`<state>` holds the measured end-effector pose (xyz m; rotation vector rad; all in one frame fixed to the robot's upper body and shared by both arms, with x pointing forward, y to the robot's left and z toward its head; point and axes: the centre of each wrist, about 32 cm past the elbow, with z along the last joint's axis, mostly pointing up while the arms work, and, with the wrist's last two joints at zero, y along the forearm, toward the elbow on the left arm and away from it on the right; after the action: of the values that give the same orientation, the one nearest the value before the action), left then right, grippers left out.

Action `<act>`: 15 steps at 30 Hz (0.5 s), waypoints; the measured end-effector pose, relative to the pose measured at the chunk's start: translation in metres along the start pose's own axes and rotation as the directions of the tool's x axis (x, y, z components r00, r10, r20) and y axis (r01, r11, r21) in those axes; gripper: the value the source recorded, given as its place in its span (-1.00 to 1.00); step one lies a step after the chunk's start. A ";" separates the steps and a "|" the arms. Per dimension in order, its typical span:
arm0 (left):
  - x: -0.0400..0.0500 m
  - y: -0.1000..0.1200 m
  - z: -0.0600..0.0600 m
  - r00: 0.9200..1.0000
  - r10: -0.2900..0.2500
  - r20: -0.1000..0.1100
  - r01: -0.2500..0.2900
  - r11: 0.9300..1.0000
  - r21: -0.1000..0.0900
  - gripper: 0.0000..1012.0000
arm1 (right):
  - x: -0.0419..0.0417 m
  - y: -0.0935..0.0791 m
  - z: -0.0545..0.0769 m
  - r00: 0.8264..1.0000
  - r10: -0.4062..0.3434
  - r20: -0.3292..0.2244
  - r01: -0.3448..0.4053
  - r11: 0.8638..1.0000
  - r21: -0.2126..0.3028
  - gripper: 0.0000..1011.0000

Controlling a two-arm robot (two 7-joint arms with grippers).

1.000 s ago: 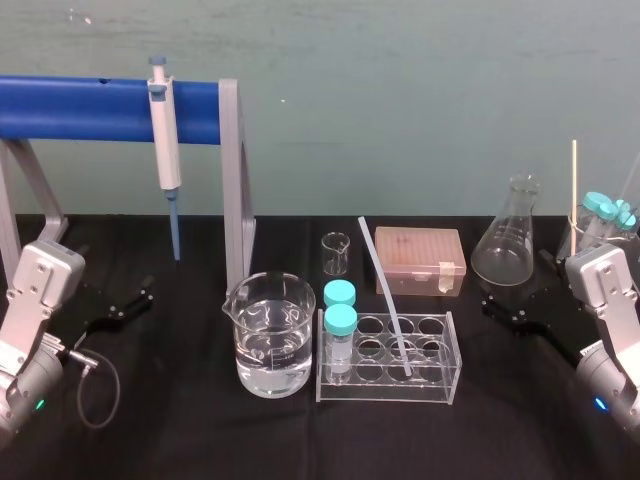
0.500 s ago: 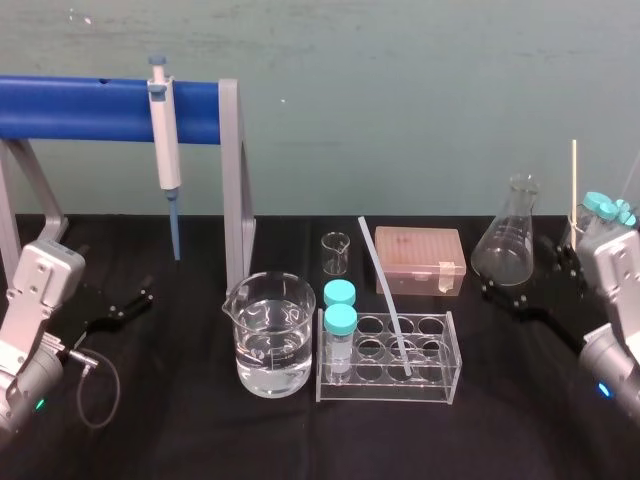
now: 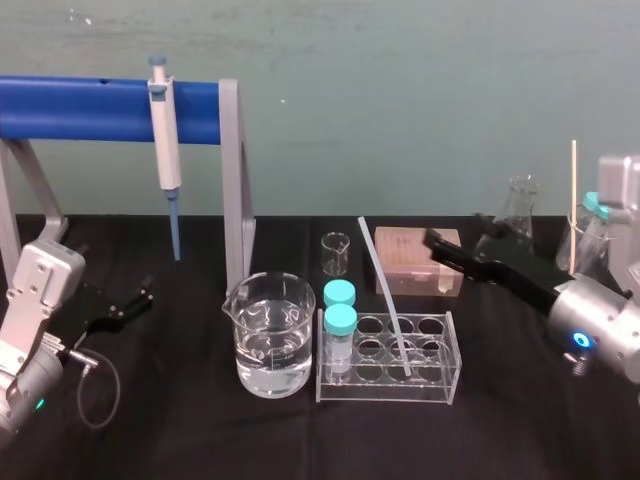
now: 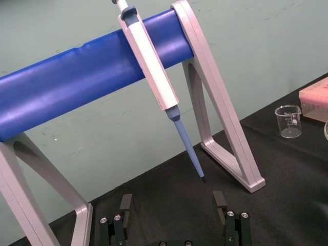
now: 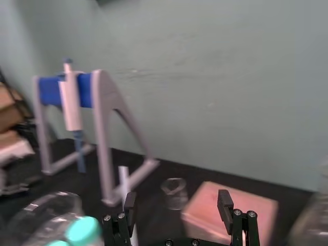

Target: Pick up the stirring rod with one hand, then place it down.

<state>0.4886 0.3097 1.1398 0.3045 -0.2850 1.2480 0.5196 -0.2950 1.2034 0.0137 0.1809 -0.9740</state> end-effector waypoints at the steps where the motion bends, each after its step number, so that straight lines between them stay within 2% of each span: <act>1: 0.0000 0.000 0.000 1.000 0.000 0.000 0.000 1.000 0.000 0.98 | -0.0008 0.003 0.001 1.000 0.012 -0.014 -0.012 1.000 -0.006 0.98; 4: 0.0000 0.000 0.000 1.000 0.000 0.000 0.000 1.000 0.000 0.98 | -0.0050 0.012 0.005 0.998 0.057 -0.041 -0.058 0.998 -0.027 0.98; 7: 0.0000 0.000 0.000 1.000 0.000 0.000 0.000 1.000 0.000 0.98 | -0.0076 0.019 0.006 0.995 0.085 -0.044 -0.087 0.995 -0.039 0.98; 15: 0.0000 0.000 0.000 1.000 0.000 0.000 0.000 1.000 0.000 0.98 | -0.0146 0.041 0.007 0.990 0.138 -0.011 -0.138 0.987 -0.079 0.98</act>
<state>0.4886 0.3097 1.1398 0.3045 -0.2850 1.2480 0.5466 -0.2605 1.2102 -0.0438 0.2207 -0.8278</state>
